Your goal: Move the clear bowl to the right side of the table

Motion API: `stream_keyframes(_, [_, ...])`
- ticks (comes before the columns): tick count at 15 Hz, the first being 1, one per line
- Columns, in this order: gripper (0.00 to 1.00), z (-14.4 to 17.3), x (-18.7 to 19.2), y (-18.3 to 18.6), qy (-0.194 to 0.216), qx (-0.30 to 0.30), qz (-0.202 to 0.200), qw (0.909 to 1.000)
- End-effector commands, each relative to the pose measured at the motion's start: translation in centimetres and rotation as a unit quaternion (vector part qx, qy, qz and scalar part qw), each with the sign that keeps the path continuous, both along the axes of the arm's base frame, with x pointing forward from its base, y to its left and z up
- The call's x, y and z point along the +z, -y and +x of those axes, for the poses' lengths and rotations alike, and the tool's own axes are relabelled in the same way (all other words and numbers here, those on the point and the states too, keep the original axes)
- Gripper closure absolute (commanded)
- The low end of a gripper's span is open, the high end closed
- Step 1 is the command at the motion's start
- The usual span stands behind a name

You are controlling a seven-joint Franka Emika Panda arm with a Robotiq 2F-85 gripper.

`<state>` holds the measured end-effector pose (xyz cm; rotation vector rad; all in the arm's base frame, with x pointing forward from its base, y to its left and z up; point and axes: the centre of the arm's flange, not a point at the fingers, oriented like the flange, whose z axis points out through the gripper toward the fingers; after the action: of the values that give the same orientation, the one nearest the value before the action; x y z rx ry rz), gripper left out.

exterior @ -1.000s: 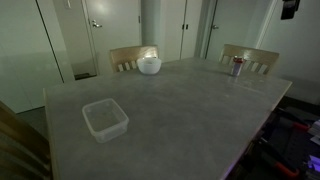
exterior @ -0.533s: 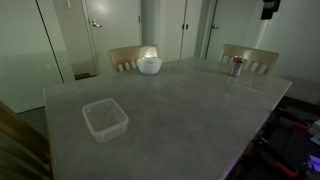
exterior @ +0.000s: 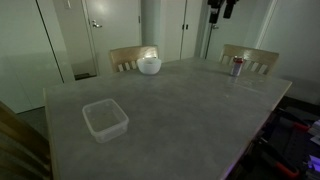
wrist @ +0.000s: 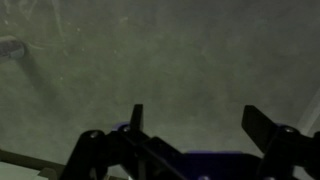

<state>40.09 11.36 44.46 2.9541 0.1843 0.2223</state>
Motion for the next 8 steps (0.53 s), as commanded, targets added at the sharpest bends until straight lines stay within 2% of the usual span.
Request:
stream_keyframes(1, [0.0, 3.7, -1.4, -4.1, 0.009, 0.019, 0.011, 0.9997])
stream_keyframes(6, [0.0, 5.9, -4.0, -10.9, -0.001, 0.061, 0.027, 0.9978])
stream_keyframes(8, [0.0, 8.5, -5.4, -13.4, -0.008, 0.071, 0.034, 0.9969])
